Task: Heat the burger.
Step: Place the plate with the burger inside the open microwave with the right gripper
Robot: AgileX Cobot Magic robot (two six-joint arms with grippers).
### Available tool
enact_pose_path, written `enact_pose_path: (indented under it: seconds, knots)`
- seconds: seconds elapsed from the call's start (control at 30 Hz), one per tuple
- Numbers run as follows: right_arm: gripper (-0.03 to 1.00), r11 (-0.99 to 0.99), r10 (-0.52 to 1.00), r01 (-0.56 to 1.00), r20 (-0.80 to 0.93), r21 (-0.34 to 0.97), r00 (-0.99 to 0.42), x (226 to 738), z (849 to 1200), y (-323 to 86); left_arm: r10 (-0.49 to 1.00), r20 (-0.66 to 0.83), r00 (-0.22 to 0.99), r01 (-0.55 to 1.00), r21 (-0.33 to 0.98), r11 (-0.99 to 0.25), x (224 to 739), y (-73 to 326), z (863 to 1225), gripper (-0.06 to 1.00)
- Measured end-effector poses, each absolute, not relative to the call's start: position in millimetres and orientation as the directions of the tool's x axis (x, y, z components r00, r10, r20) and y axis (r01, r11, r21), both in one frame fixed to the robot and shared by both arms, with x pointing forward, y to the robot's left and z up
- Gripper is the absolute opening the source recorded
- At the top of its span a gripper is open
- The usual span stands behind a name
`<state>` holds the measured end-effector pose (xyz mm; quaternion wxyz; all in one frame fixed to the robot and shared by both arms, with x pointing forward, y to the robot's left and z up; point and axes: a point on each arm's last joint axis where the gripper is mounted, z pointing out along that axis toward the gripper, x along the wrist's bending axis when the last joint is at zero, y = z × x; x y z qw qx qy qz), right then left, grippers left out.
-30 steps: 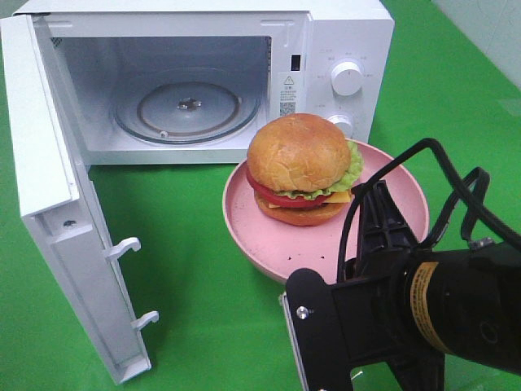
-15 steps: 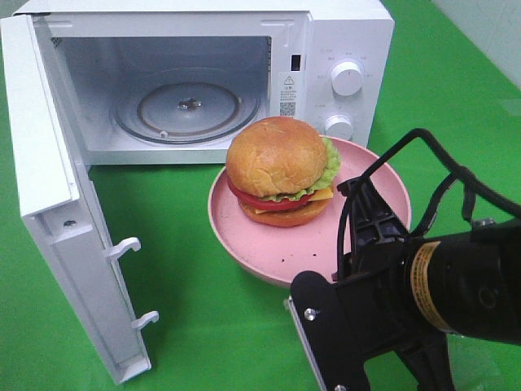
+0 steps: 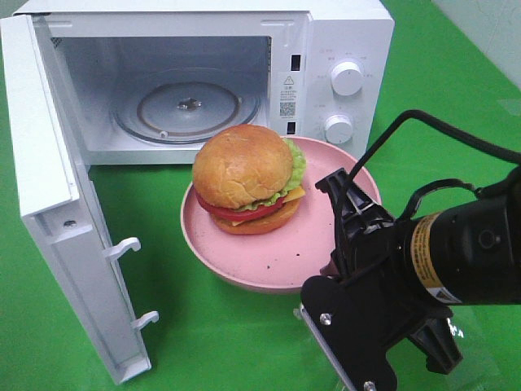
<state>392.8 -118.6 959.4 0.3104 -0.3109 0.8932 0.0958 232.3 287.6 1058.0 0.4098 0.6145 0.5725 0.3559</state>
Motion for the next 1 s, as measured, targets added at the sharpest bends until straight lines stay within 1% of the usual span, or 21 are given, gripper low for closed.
enact_pose_path:
  seconds: [0.13, 0.3, 0.57, 1.0]
  knots:
    - [0.07, 0.767, -0.510, -0.641, -0.628, -0.023, -0.588, 398, 965, -116, 0.995, -0.032, 0.091, 0.412, 0.911, -0.009, 232, 288, 1058, 0.98]
    - [0.07, 0.784, -0.480, -0.621, -0.628, 0.006, -0.612, 409, 971, -120, 0.995, -0.032, 0.091, 0.412, 0.911, -0.009, 232, 288, 1058, 0.98]
    - [0.07, 0.780, -0.487, -0.625, -0.610, 0.018, -0.625, 416, 970, -127, 0.995, -0.032, 0.091, 0.412, 0.911, -0.009, 232, 288, 1058, 0.98]
    - [0.07, 0.747, -0.518, -0.664, -0.607, 0.022, -0.603, 423, 970, -133, 0.995, -0.032, 0.091, 0.412, 0.911, -0.009, 232, 288, 1058, 0.98]
